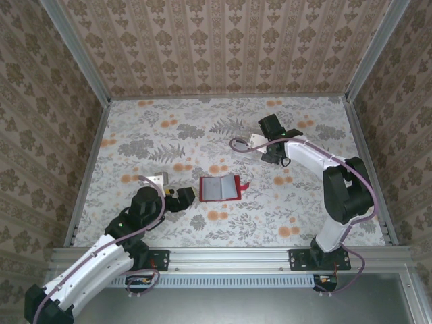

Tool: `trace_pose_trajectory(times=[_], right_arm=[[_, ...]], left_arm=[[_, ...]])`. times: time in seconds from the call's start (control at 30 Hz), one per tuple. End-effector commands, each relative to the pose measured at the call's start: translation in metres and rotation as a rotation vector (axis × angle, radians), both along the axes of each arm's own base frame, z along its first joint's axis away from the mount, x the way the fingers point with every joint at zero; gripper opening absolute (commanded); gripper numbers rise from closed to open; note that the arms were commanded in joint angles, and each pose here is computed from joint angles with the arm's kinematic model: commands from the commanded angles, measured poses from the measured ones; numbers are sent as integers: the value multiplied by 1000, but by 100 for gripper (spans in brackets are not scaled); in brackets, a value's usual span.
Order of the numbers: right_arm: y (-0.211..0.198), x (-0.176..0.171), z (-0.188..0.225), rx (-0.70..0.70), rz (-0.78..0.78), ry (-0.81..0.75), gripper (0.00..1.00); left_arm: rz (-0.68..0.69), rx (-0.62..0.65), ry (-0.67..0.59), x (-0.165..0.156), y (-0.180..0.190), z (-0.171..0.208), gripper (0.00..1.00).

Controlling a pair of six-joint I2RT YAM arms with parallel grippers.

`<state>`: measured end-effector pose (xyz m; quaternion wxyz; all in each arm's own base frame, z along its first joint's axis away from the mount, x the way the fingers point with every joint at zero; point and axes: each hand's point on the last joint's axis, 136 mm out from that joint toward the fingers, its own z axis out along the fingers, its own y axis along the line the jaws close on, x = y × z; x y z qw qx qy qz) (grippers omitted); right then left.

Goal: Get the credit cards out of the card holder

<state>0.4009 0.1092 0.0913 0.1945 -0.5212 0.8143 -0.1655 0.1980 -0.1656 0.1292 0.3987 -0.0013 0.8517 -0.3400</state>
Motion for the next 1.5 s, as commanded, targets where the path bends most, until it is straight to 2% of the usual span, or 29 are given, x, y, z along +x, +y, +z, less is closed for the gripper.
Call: trace_pose_trajectory(times=[0.0,0.03,0.17,0.27,0.67,0.8,0.97,1.17,1.33,1.47], right_arm=[[-7,12,3,-25,-44,-41,17],[-8,15,3,-30,-52,-51,20],[-12,20,5,-51,-72,-79,22],[-13,23,6,-56,-79,-90,29],[-19,36,3,-90,-141,-123,30],[-16,38,15,-48,-163,-148,31],[-16,30,34,19,-204,-189,37],[-6,4,69,244,-324,-259,40],[15,-32,95,559,-406,-274,38],[44,-59,105,806,-437,-214,34]], left_arm=[[3,-13,3,1,0,-2,100],[1,-13,3,1,0,-2,100],[2,-15,5,0,1,-2,100],[3,-17,5,0,1,-2,100],[3,-18,7,0,2,-3,100],[5,-18,10,-1,2,-3,100],[7,-14,14,0,3,-5,100],[4,-11,30,0,1,-7,100],[-10,-2,44,4,-5,-4,100],[-22,-7,84,9,-15,-7,96]])
